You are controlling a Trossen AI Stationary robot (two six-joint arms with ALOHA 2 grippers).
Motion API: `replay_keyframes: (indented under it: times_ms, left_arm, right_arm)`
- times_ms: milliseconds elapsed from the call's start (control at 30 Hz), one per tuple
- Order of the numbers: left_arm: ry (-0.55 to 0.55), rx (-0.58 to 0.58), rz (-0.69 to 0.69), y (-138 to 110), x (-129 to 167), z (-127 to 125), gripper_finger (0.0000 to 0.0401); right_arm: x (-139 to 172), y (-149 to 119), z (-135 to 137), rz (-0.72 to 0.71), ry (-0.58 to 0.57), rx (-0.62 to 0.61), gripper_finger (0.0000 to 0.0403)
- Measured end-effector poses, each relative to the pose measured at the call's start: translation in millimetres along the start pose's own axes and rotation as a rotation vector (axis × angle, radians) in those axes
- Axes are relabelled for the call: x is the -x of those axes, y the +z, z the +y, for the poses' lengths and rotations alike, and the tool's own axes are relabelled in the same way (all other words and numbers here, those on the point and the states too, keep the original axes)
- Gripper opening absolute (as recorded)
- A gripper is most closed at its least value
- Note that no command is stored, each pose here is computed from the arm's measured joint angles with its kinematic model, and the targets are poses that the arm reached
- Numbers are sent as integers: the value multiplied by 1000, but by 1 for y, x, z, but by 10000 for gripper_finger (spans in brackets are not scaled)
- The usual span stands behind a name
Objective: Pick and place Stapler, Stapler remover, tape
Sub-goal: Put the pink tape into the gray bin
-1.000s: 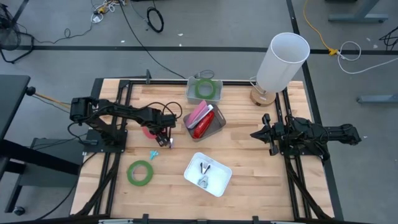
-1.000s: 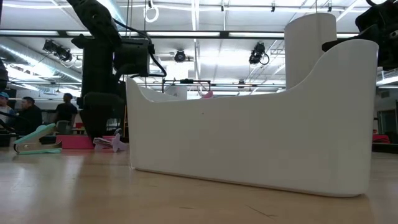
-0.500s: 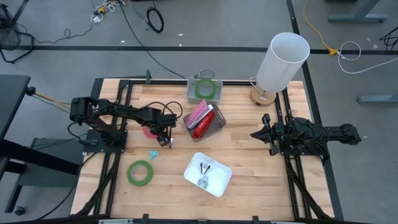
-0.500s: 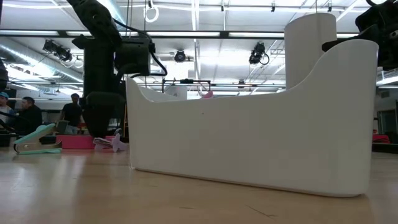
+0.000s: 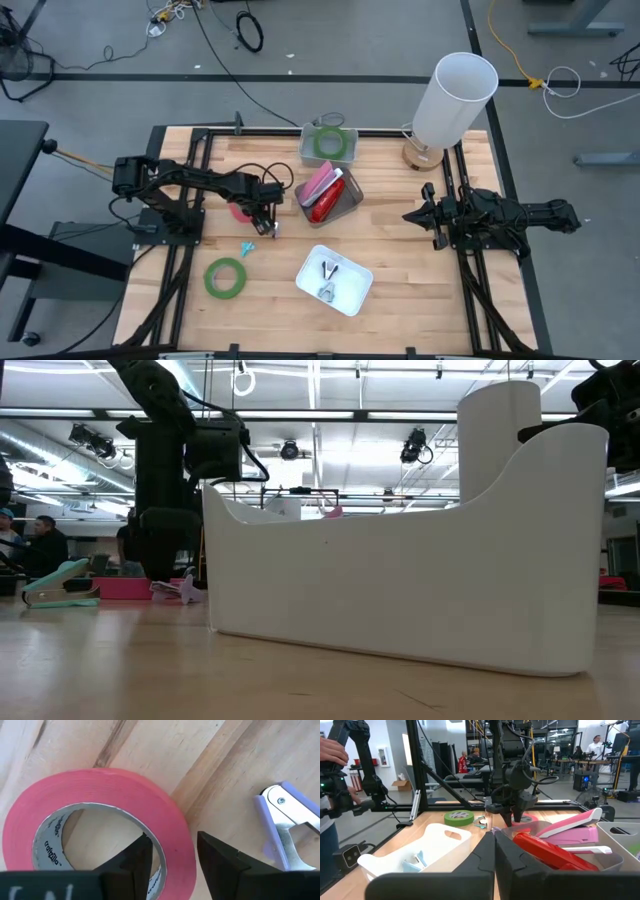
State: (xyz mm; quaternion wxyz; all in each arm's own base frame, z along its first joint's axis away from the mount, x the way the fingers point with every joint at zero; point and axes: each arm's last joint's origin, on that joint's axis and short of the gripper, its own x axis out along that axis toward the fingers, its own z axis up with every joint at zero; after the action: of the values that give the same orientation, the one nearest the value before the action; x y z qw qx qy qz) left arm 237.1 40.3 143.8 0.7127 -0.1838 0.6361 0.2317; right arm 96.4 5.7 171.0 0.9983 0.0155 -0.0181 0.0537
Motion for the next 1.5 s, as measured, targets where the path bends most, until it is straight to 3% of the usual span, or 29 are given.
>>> replay_keyframes:
  times_ms: [667,1167,1500]
  left_arm:
    - [-1,-4,-2,0,0,0,106]
    - [7,-28,3,0,1,0,101]
    - [-3,-64,-19,18,28,-5,101]
  right_arm:
    - [0,0,0,0,0,0,2]
    - [0,0,0,0,0,0,2]
    - [0,0,0,0,0,0,2]
